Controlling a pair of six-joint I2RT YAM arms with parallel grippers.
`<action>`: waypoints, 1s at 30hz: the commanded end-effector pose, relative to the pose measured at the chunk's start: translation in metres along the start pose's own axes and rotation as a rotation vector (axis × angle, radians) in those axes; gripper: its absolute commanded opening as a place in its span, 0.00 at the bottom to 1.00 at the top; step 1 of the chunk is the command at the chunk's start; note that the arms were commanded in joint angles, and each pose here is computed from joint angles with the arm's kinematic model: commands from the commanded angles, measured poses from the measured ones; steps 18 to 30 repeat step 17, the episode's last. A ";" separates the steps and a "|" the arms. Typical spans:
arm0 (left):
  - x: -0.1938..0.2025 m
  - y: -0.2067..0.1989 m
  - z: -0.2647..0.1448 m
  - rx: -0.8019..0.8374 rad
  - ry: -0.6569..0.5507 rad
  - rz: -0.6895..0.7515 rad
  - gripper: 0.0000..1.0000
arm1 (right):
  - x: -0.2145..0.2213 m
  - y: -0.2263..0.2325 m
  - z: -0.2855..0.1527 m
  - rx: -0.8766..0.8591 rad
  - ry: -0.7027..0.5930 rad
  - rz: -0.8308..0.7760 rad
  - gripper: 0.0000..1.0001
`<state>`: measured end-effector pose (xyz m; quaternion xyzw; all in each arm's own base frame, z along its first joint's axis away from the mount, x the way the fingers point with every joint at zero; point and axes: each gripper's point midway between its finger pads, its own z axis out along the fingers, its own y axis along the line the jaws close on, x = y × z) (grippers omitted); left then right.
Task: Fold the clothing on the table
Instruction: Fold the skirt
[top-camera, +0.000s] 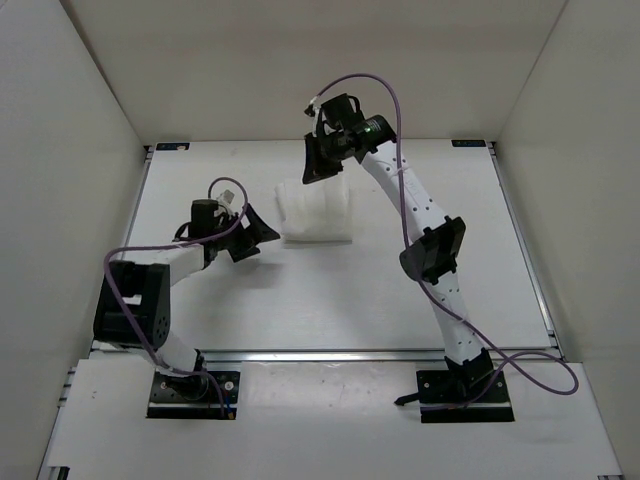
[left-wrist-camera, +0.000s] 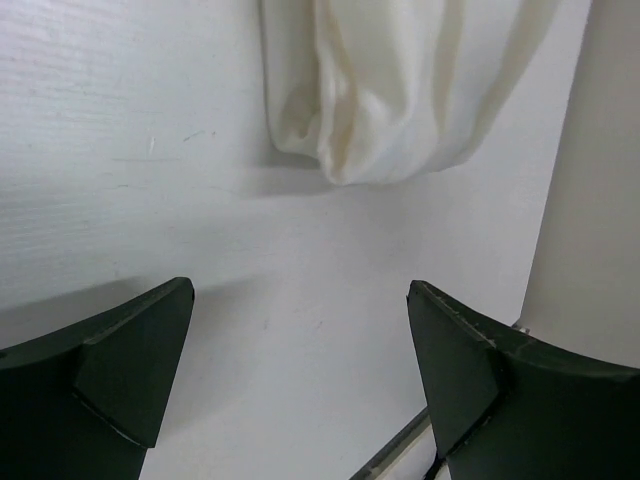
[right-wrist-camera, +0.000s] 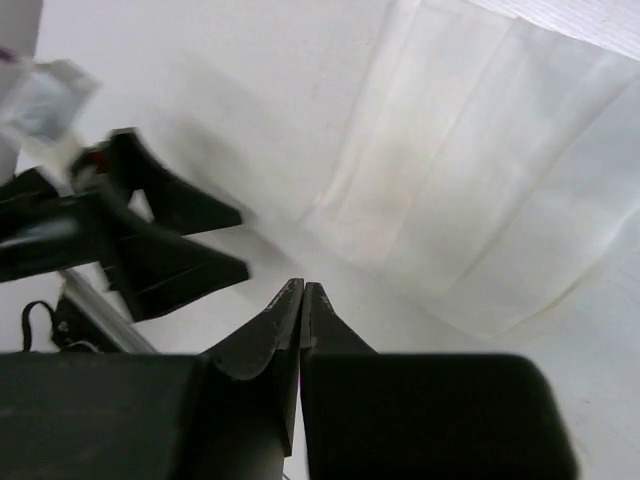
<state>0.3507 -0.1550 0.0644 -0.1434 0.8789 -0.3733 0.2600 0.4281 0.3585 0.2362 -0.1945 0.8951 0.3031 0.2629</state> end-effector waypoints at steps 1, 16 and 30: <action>-0.028 -0.026 -0.030 0.062 -0.119 0.083 0.99 | -0.008 -0.019 -0.009 0.080 -0.023 0.001 0.00; -0.038 -0.035 -0.056 -0.060 -0.097 0.221 0.99 | -0.016 -0.067 -0.166 0.365 -0.168 0.077 0.01; -0.036 -0.030 -0.055 -0.085 -0.084 0.211 0.99 | -0.014 -0.066 -0.188 0.370 -0.203 0.080 0.04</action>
